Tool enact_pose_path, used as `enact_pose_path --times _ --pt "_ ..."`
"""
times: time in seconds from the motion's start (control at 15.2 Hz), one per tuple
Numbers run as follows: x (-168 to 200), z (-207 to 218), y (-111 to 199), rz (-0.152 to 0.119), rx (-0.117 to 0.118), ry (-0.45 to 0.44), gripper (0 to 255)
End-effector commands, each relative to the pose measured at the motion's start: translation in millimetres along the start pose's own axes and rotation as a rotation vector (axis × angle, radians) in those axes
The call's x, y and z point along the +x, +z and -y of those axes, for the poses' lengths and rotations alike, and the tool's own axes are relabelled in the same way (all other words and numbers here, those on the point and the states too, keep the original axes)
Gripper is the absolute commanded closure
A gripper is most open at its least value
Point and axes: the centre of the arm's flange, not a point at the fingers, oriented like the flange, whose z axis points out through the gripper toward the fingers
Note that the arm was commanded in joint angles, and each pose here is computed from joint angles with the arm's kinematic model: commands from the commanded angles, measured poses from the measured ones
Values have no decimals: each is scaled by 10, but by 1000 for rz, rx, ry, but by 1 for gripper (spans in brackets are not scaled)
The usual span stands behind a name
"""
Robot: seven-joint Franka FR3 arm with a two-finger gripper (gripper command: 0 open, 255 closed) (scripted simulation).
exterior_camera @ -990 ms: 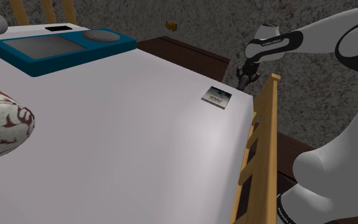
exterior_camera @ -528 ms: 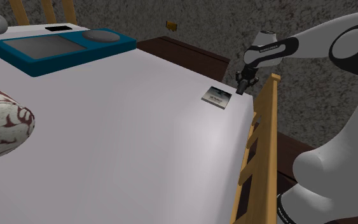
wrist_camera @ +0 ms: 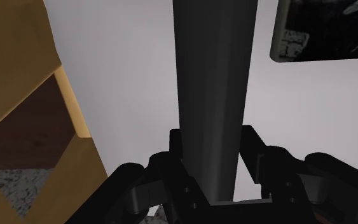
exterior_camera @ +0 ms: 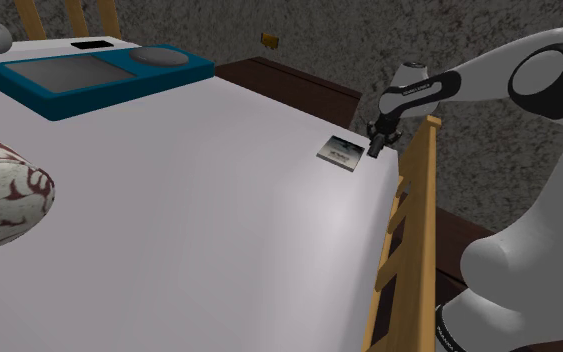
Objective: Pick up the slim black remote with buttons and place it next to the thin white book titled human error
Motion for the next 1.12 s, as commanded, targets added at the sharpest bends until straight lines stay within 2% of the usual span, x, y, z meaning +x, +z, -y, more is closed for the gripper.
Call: enact_pose_path --times 0.0,0.46,0.53,0.86,1.06 --pt "-11 11 45 -1 0 0 255" --pt "-11 11 45 -1 0 0 255" --pt "-11 11 45 -1 0 0 0" --pt "-11 11 45 -1 0 0 0" --pt "-11 11 -351 -1 0 0 0"
